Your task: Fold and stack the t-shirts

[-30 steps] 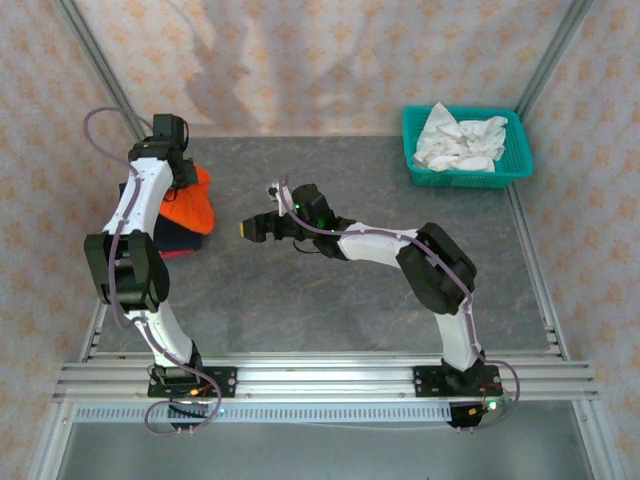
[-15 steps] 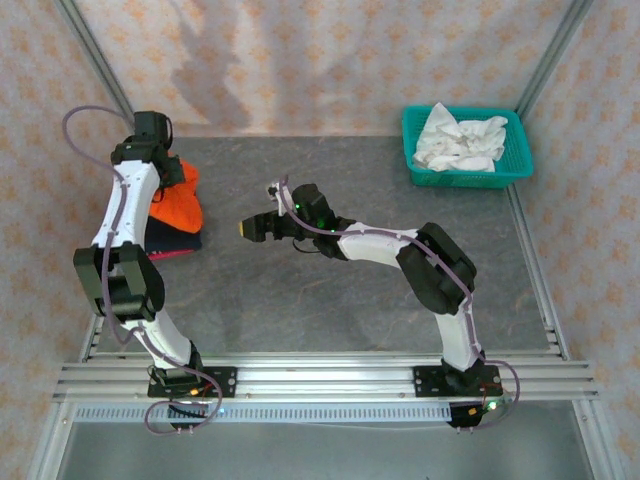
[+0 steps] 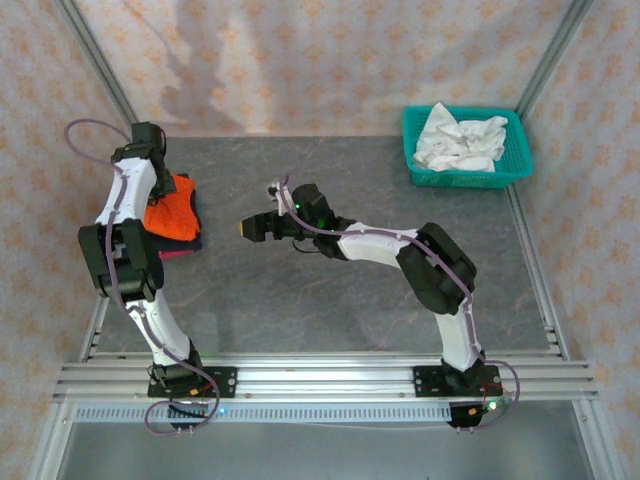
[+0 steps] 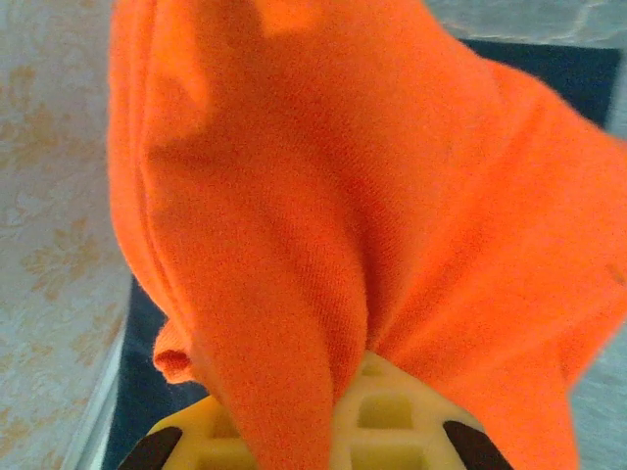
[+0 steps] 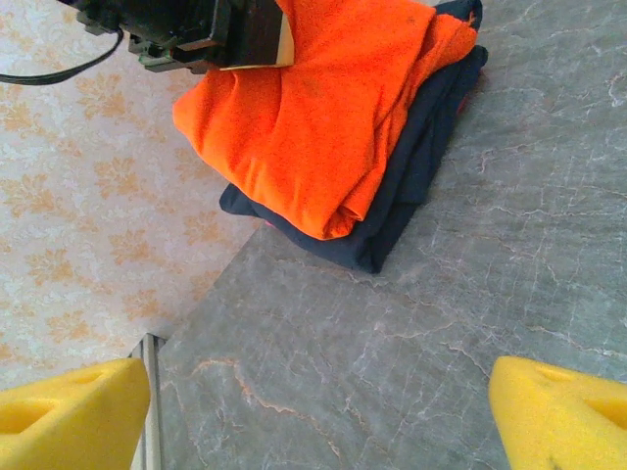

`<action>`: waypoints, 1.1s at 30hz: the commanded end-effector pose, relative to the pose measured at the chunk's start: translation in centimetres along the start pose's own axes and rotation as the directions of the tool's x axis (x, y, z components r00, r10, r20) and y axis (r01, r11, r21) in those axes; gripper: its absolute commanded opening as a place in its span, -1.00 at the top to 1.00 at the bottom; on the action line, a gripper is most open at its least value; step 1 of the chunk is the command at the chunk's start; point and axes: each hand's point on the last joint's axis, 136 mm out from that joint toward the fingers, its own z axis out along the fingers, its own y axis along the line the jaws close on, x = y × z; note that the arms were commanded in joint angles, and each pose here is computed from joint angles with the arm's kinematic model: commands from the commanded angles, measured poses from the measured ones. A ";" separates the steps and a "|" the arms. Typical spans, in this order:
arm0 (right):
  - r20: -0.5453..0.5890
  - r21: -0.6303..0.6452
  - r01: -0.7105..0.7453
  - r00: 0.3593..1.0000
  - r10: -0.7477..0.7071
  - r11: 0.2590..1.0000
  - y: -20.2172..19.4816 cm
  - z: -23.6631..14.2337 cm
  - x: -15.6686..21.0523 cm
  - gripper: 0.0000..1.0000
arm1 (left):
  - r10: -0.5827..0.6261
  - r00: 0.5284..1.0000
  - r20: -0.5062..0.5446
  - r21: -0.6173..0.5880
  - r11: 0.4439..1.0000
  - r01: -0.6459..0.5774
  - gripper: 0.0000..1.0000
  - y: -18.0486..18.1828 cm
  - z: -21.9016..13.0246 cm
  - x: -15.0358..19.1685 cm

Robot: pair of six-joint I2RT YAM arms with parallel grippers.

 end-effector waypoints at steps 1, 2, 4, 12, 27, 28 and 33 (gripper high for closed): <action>0.031 -0.051 0.015 0.999 -0.013 0.999 1.3 0.0 -1.2 -0.79 | -0.023 1.000 -0.005 -0.105 0.994 0.022 1.00 2.4 0.4 -0.1; 0.030 -0.052 0.011 1.000 -0.010 0.999 1.2 0.1 -1.1 -0.79 | -0.032 0.999 0.000 -0.132 0.991 0.032 0.94 2.8 0.3 -0.2; 0.031 -0.053 0.011 0.999 -0.009 0.999 1.2 0.1 -1.2 -0.79 | -0.043 0.999 -0.026 -0.172 0.984 0.038 0.60 3.3 1.4 0.3; 0.032 -0.046 0.003 0.999 -0.001 0.999 1.1 0.0 -1.2 -0.79 | -0.161 0.986 -0.032 -0.196 0.969 0.152 -0.96 4.0 1.4 1.5; 0.029 -0.049 -0.016 0.999 0.017 0.999 0.9 0.4 -1.3 -0.78 | -0.209 0.978 0.008 0.020 0.978 0.209 -0.45 -1.1 0.8 -2.7; 0.029 -0.043 -0.016 0.999 0.017 0.999 0.8 0.3 -1.2 -0.78 | -0.227 0.974 -0.011 0.019 0.974 0.227 -0.45 -1.0 1.5 -2.5; 0.033 -0.028 -0.019 0.999 0.020 0.999 0.4 0.1 -1.1 -0.78 | -0.301 0.951 -0.071 -0.003 0.953 0.302 -0.58 0.6 3.9 -0.3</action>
